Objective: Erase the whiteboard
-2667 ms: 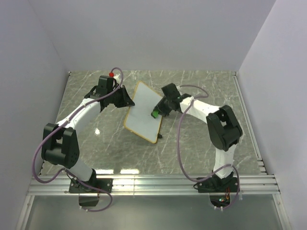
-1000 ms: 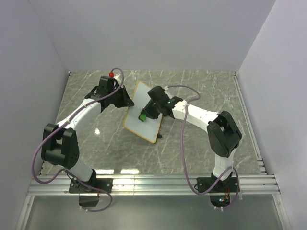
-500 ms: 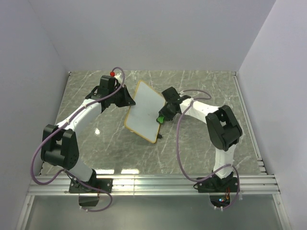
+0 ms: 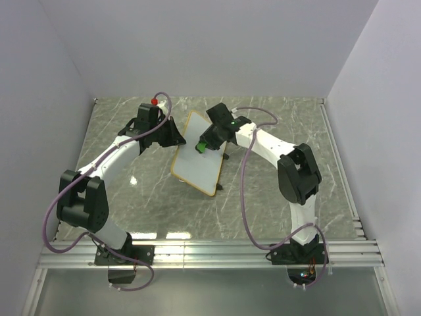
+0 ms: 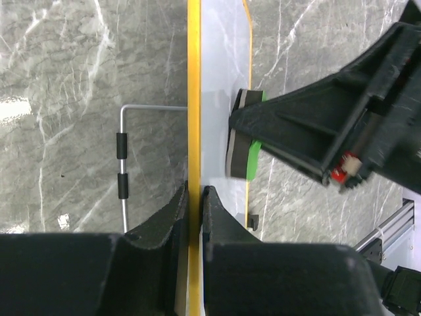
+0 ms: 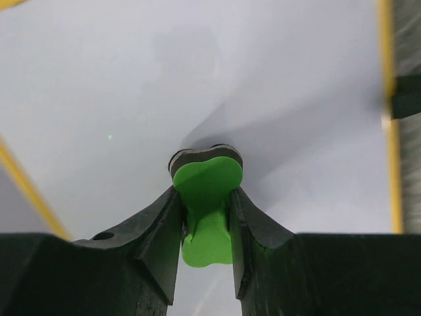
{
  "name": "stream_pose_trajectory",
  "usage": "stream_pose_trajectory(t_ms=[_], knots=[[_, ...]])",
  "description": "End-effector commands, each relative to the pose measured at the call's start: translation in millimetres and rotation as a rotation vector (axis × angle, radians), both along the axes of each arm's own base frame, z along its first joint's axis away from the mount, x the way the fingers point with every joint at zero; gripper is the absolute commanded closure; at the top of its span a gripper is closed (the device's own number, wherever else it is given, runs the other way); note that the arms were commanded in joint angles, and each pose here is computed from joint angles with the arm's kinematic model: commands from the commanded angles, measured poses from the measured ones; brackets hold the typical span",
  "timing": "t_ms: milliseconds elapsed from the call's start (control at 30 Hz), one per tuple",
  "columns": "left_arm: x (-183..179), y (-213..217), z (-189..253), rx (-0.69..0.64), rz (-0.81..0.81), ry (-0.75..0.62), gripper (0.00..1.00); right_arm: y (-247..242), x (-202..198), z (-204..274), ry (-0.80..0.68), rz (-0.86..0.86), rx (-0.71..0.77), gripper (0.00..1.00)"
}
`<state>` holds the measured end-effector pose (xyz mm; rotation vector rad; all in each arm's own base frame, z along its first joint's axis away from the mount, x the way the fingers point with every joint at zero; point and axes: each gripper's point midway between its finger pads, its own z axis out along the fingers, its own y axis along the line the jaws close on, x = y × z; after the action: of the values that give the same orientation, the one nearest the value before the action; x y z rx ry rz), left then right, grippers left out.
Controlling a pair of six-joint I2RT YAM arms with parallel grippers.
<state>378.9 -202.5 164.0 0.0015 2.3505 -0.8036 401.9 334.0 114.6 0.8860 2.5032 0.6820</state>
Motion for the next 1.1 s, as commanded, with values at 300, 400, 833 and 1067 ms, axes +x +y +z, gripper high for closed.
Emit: stream_pose_trajectory(t_ms=[300, 400, 833, 1067], knots=[[-19.5, -32.5, -19.9, 0.004, -0.091, 0.07, 1.0, -5.2, -34.7, -67.5, 0.134, 0.0, -0.021, 1.0], [-20.7, -30.7, -19.3, 0.012, -0.09, 0.067, 1.0, -25.0, -40.8, -85.0, 0.161, -0.006, -0.075, 1.0], [-18.0, -34.6, -21.5, 0.003, -0.1, 0.07, 1.0, 3.3, -67.3, -80.5, 0.163, 0.052, -0.074, 1.0], [-19.0, -35.0, -23.6, 0.005, -0.098, 0.071, 1.0, 37.6, -63.9, -41.8, 0.113, 0.09, -0.001, 1.0]])
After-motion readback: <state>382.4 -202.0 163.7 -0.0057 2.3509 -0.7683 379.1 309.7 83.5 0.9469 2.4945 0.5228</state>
